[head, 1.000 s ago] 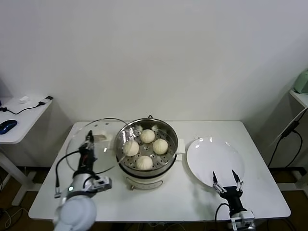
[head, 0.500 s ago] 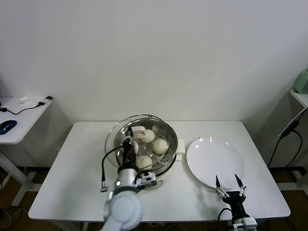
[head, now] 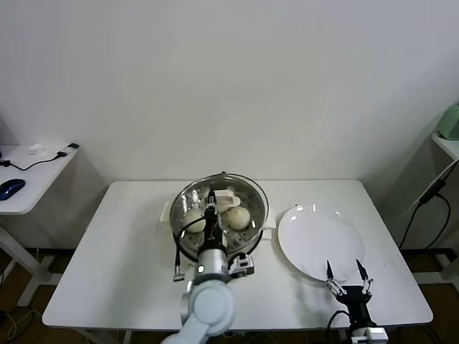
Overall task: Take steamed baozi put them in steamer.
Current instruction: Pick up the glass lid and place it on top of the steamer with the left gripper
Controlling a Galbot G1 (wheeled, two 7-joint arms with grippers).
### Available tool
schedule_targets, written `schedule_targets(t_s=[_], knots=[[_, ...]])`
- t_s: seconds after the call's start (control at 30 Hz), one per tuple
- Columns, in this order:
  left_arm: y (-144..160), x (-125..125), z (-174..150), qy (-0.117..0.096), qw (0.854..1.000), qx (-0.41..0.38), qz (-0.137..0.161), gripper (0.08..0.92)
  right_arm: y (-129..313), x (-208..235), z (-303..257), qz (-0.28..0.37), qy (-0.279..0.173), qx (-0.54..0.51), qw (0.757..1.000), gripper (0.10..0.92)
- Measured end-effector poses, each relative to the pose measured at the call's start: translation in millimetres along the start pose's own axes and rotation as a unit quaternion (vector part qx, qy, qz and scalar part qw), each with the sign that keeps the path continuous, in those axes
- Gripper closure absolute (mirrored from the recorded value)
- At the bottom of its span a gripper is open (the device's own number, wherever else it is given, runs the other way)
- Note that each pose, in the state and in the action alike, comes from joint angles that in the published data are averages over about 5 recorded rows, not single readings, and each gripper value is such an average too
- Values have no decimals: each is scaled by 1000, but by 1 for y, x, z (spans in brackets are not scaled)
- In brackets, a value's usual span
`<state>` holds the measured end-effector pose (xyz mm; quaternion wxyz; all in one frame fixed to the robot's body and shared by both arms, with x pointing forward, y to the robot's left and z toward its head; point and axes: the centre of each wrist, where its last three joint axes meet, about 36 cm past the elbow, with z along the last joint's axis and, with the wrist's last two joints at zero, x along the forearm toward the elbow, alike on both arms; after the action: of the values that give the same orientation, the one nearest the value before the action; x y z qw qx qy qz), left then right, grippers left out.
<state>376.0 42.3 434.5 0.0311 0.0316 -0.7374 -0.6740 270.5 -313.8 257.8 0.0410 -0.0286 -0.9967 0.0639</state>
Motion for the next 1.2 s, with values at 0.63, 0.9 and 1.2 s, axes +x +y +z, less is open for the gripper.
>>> schedule_targets(t_s=[0.63, 0.9, 1.2], knots=[[-24, -11, -1, 14, 1000, -23, 4, 867, 2, -3, 2, 14, -19, 1, 1000, 200], [-27, -11, -1, 12, 1000, -27, 3, 864, 5, -4, 4, 14, -26, 3, 1000, 200], [-18, -6, 0, 0, 1000, -18, 7, 645, 6, -5, 3, 7, -26, 5, 1000, 200]])
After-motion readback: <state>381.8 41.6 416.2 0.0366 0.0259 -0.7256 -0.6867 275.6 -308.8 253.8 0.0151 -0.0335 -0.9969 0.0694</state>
